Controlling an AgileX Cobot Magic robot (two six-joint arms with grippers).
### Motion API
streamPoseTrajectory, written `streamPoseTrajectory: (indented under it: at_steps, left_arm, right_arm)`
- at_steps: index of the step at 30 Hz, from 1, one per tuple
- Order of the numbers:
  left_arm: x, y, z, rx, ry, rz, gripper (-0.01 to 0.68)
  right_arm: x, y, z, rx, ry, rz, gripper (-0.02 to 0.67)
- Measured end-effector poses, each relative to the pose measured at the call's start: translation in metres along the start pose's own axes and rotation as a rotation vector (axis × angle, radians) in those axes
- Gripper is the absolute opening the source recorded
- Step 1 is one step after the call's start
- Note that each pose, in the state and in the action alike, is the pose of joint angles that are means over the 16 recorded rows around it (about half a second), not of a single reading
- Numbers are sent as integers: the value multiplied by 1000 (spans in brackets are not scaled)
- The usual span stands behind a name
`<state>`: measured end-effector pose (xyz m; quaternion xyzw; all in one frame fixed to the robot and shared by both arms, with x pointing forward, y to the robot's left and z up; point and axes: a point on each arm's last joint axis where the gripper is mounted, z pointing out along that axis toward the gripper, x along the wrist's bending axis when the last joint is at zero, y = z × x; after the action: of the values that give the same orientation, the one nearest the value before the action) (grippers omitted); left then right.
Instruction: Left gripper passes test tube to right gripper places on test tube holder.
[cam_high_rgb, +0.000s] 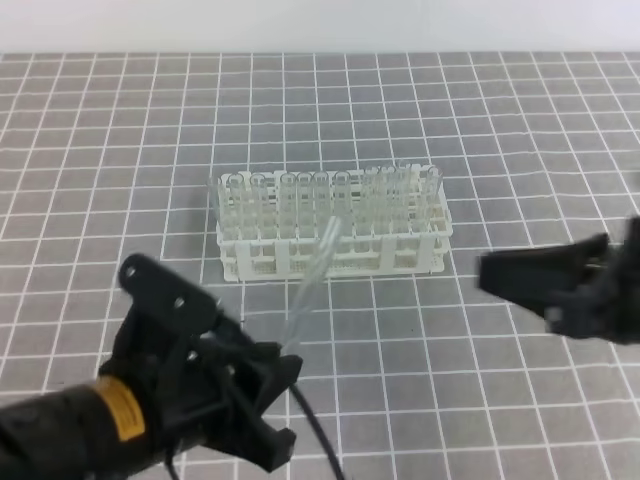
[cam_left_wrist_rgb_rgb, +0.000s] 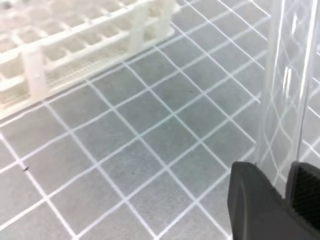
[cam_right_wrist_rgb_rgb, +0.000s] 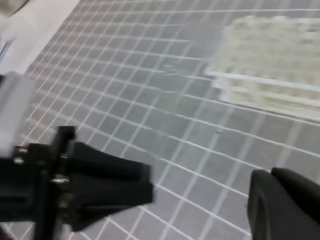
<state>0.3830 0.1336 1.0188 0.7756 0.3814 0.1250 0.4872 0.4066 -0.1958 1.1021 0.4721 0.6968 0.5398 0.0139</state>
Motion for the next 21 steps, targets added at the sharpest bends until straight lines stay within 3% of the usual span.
streamPoseTrajectory:
  at_steps: [11, 21]
  left_arm:
    - [16, -34, -5, -203, 45, -75, 2]
    - [20, -45, -12, -330, 34, -102, 1]
  right_arm:
    - [44, 18, 54, 47, 94, -134, -1]
    - [63, 19, 82, 83, 62, -244, -1]
